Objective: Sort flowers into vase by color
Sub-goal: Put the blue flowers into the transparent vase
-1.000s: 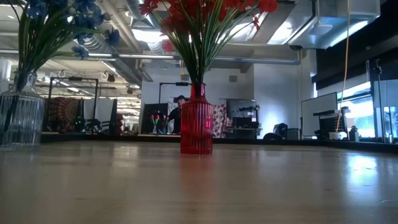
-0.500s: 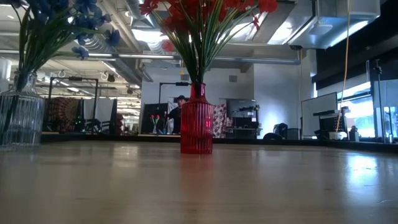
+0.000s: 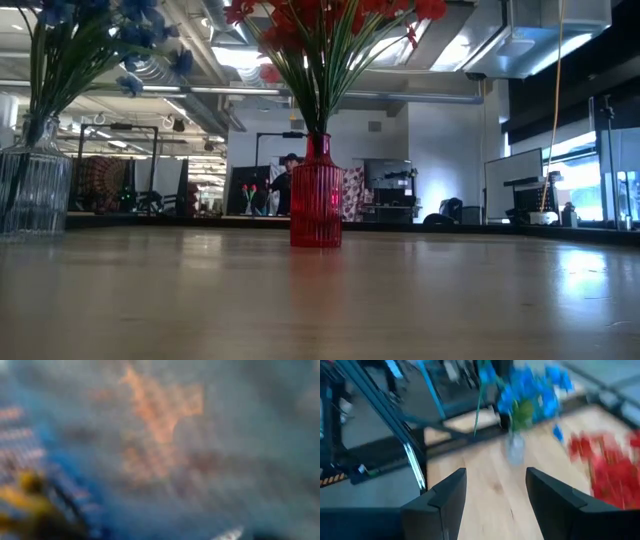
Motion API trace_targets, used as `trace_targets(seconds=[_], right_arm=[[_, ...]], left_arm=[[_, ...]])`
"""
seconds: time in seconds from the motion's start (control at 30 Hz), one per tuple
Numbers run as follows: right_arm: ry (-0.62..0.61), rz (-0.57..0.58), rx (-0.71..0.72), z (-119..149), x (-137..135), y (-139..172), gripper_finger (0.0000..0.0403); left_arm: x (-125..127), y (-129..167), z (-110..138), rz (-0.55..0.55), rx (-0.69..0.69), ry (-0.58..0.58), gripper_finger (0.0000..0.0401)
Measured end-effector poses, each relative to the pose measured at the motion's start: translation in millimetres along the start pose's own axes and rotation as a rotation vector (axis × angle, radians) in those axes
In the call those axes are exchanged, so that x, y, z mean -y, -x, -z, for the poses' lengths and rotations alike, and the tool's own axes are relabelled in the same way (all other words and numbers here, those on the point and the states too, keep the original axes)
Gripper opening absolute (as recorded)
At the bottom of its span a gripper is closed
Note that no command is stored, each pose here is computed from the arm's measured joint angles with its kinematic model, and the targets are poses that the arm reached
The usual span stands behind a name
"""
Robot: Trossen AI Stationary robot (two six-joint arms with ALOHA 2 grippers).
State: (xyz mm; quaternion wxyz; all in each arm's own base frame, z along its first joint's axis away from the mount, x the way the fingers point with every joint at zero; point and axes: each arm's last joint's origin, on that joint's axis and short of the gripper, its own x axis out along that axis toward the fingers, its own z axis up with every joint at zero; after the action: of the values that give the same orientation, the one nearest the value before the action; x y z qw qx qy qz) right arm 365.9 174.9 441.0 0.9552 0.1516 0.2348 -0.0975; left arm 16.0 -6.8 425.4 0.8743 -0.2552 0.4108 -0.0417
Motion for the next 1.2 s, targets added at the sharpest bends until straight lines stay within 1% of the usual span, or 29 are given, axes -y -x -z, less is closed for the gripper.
trace_targets(seconds=[0.07,0.13,0.23,0.33,0.37,0.47,0.63,0.7,0.83,0.9,0.97,1.07,1.2], right_arm=[[0.033,-0.032,0.076,-10.5,-0.7,-2.4,0.0204],[0.047,-0.075,0.191,-25.6,-1.8,-3.8,0.0204],[0.028,-0.159,0.370,-50.1,0.0,-9.8,0.0204],[0.029,-0.241,0.477,-64.0,4.4,-26.4,0.0204],[0.037,-0.247,0.491,-65.2,5.9,-32.3,0.0204],[0.068,-0.213,0.514,-64.0,8.5,-49.2,0.0204],[0.071,-0.113,0.499,-59.7,17.7,-72.8,0.0204],[0.072,-0.080,0.489,-58.4,23.6,-84.3,0.0204],[0.066,-0.047,0.487,-61.4,36.5,-97.2,0.0204],[0.066,-0.052,0.481,-62.6,40.7,-100.3,0.0204],[0.075,-0.093,0.471,-64.0,42.8,-101.6,0.0200],[0.075,-0.124,0.461,-64.1,43.3,-102.8,0.0178],[0.086,-0.163,0.446,-63.1,41.9,-102.8,0.0131]], left_arm=[[8.7,-1.1,-7.8,0.037,-0.017,0.025,0.0002],[20.0,-4.8,-19.1,0.072,-0.006,0.016,0.0002],[40.5,-12.3,-40.9,0.127,0.056,-0.071,0.0002],[59.0,-17.5,-61.2,0.149,0.108,-0.162,0.0002],[64.3,-18.4,-67.5,0.142,0.129,-0.186,0.0002],[74.5,-20.8,-83.3,0.053,0.207,-0.216,0.0002],[82.6,-29.2,-98.9,-0.087,0.298,-0.207,0.0002],[87.2,-36.0,-104.5,-0.093,0.319,-0.203,0.0004],[95.7,-45.4,-113.5,-0.068,0.354,-0.199,0.0011],[96.4,-47.3,-114.2,-0.070,0.351,-0.200,0.0012],[97.5,-48.5,-115.7,-0.074,0.363,-0.197,0.0013],[97.9,-48.7,-117.9,-0.100,0.399,-0.188,0.0014],[99.3,-44.6,-120.7,-0.094,0.458,-0.181,0.0015]])
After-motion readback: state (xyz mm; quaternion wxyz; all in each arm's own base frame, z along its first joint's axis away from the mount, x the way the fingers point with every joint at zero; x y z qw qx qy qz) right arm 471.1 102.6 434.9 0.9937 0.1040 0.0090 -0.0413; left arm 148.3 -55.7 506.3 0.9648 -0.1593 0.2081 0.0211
